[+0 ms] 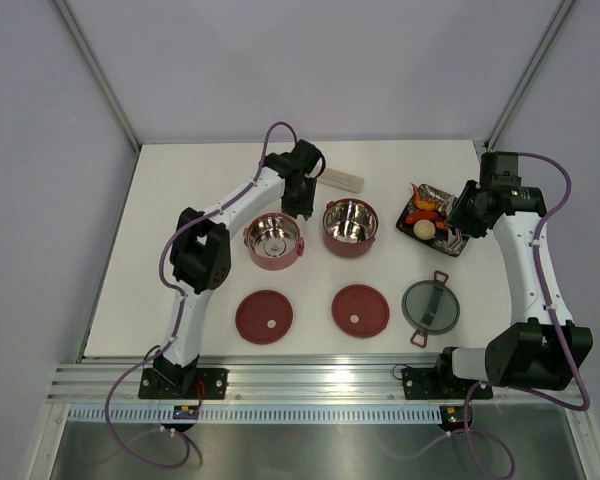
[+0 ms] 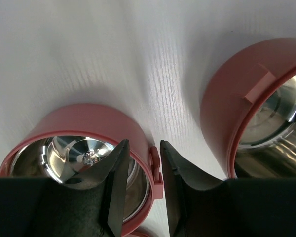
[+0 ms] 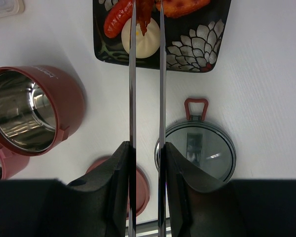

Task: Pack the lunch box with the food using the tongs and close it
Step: Move the packing box to the center of the board.

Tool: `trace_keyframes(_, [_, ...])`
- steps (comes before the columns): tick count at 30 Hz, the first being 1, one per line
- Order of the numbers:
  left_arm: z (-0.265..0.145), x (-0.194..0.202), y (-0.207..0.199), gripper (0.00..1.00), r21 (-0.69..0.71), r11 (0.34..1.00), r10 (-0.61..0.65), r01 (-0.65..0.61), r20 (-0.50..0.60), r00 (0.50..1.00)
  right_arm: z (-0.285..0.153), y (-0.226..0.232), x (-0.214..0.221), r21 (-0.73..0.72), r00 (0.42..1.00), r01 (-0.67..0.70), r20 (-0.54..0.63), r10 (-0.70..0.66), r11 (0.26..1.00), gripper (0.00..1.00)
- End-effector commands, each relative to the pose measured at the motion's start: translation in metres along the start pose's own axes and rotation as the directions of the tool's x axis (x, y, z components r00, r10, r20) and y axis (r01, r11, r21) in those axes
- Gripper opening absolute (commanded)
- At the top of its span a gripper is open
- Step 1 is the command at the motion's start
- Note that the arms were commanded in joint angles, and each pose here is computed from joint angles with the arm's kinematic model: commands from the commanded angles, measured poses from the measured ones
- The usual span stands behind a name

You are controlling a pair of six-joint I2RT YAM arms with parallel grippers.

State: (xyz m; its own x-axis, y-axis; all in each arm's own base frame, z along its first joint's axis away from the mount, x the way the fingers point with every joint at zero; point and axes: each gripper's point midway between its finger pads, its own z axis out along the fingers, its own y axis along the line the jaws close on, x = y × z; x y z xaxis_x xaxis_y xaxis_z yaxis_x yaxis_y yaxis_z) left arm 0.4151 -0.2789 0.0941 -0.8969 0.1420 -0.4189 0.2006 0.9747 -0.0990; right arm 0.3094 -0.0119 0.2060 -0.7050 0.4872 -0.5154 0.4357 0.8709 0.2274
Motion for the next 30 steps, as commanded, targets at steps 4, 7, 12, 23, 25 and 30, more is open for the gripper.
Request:
trace_keyframes(4, [-0.009,-0.017,-0.04,0.35,0.152,0.988,0.027,-0.035,0.05,0.998,-0.014,0.009,-0.014,-0.041,0.998,0.008,0.062,-0.005,0.999,0.01])
trace_keyframes(7, [-0.007,-0.012,-0.056,0.36,0.205,0.977,0.047,-0.053,0.036,0.998,-0.015,0.009,-0.014,-0.041,0.998,0.009,0.062,-0.007,0.999,0.01])
trace_keyframes(12, [-0.006,-0.006,-0.072,0.37,0.256,0.964,0.066,-0.068,0.019,0.998,-0.018,0.011,-0.016,-0.047,0.998,0.009,0.069,-0.006,0.999,0.01])
trace_keyframes(23, [-0.023,-0.014,-0.066,0.38,0.226,0.969,0.086,-0.098,0.065,0.994,-0.021,0.036,-0.013,-0.088,0.997,0.05,0.065,-0.045,0.995,0.0])
trace_keyframes(25, [-0.037,-0.019,-0.062,0.38,0.213,0.971,0.093,-0.111,0.094,0.991,-0.021,0.037,-0.014,-0.089,0.997,0.052,0.068,-0.045,0.995,0.0])
trace_keyframes(30, [-0.065,-0.032,-0.044,0.4,0.17,0.98,0.082,-0.108,0.151,0.985,-0.025,0.061,-0.006,-0.139,0.994,0.099,0.063,-0.091,0.985,0.01])
